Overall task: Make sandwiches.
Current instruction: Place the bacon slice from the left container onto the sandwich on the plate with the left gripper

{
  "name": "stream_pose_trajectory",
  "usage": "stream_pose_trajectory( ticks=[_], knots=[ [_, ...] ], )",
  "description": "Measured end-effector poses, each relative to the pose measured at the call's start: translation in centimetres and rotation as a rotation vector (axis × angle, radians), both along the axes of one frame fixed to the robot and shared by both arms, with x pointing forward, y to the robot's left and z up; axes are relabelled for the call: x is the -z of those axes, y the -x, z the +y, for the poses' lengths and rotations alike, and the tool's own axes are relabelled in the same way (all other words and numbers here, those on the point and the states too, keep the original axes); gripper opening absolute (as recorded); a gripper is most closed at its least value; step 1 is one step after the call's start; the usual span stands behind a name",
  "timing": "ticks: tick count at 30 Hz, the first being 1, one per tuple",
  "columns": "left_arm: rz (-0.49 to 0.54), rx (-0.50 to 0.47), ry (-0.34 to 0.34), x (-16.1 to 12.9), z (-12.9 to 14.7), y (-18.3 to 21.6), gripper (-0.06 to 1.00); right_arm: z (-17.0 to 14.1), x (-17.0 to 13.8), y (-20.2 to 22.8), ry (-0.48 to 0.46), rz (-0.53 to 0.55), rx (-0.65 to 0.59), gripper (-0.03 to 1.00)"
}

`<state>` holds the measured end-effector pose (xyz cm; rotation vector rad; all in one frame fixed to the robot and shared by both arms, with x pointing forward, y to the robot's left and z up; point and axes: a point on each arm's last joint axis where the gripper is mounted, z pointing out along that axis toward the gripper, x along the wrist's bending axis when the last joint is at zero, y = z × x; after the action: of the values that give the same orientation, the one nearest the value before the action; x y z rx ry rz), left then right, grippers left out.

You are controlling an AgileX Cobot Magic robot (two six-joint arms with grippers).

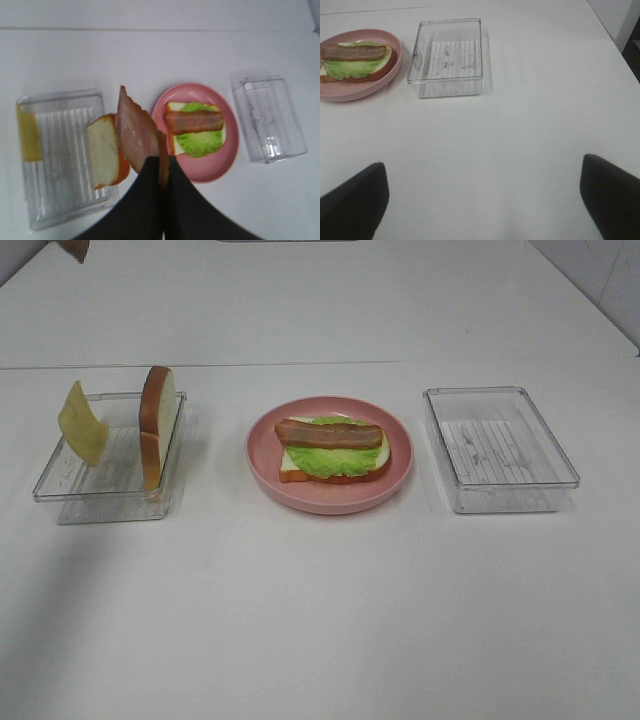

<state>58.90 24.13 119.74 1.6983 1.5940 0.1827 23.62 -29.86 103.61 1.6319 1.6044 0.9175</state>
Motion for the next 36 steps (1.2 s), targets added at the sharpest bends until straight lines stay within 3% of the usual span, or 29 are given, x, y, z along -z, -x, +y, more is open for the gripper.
stream_pose_trajectory(
  ticks=[4, 10, 21, 36],
  knots=[
    [-0.047, 0.066, 0.074, 0.1, -2.1, -0.7, 0.00, 0.0, 0.0, 0.0, 0.000, 0.000, 0.000, 0.98],
    [0.048, 0.180, 0.126, 4.0, -7.3, -2.8, 0.00, 0.0, 0.0, 0.0, 0.000, 0.000, 0.000, 0.98],
    [0.186, 0.354, 0.095, 11.2, -14.8, -4.1, 0.00, 0.0, 0.0, 0.0, 0.000, 0.000, 0.000, 0.98],
    [0.185, 0.530, 0.071, 16.9, -22.7, -6.9, 0.00, 0.0, 0.0, 0.0, 0.000, 0.000, 0.000, 0.98]
  ],
)
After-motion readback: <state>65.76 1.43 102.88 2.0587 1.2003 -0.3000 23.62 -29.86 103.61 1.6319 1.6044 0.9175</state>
